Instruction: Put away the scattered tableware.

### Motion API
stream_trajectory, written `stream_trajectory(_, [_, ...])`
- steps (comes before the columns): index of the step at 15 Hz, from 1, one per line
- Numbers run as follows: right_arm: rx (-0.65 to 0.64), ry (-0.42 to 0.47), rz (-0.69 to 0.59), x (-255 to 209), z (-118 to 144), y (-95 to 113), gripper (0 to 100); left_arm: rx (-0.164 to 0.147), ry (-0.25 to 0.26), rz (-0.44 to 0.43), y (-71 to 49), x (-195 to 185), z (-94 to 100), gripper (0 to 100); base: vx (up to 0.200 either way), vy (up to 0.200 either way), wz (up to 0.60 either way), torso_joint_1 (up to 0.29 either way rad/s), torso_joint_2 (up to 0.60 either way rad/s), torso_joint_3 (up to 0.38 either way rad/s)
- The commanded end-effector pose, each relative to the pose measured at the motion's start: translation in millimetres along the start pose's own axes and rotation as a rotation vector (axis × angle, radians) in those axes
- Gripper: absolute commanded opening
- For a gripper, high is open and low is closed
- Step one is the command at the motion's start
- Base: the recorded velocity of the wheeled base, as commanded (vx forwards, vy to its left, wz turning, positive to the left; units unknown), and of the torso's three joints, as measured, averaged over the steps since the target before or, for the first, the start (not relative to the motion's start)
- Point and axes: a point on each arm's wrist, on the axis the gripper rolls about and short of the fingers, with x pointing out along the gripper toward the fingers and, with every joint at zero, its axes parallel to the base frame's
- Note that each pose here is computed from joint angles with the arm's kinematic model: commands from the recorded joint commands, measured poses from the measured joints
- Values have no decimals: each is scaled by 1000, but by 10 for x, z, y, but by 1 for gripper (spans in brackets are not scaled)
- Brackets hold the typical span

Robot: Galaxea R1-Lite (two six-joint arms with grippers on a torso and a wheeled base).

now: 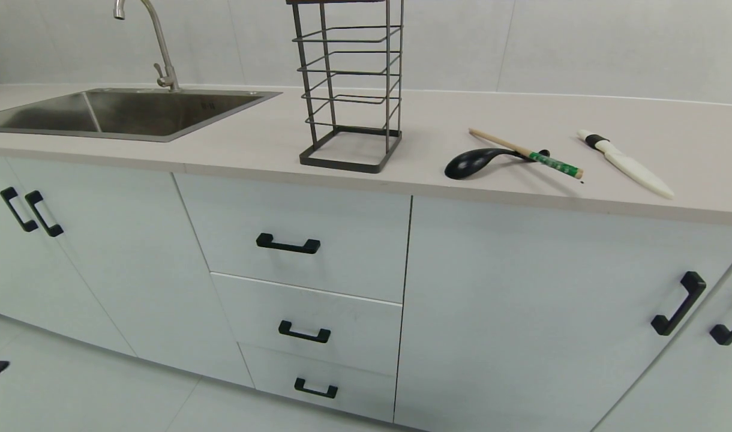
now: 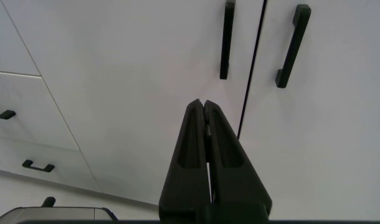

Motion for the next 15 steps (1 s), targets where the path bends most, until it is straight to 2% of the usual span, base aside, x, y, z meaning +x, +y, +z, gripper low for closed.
stream_trajectory(1, [0,1,0,1,0,0,0,-2,105,-101,-1,162,-149,100,0,0,0,0,0,0])
stream_trajectory(2, [0,1,2,1,0,0,0,15,135,-132,-15,189,-191,100,0,0,0,0,0,0])
stream_trajectory(4, [0,1,2,1,0,0,0,73,202,-220,-40,258,-285,100,0,0,0,0,0,0])
stream_trajectory(5, [0,1,0,1,0,0,0,141,234,-317,-23,366,-345,100,0,0,0,0,0,0])
stream_trajectory(7, [0,1,0,1,0,0,0,203,238,-470,-25,530,-407,100,0,0,0,0,0,0])
stream_trajectory(8, [0,1,0,1,0,0,0,225,237,-531,-30,599,-424,100,0,0,0,0,0,0])
stream_trajectory(9, [0,1,2,1,0,0,0,231,240,-542,-31,616,-427,100,0,0,0,0,0,0])
stream_trajectory(10, [0,1,0,1,0,0,0,323,269,-585,46,833,-407,100,0,0,0,0,0,0])
stream_trajectory(11, [0,1,0,1,0,0,0,352,265,-656,27,983,-418,100,0,0,0,0,0,0])
stream_trajectory(13, [0,1,0,1,0,0,0,364,255,-763,-64,1272,-486,100,0,0,0,0,0,0])
stream_trajectory(15, [0,1,0,1,0,0,0,402,240,-792,-185,1565,-573,100,0,0,0,0,0,0])
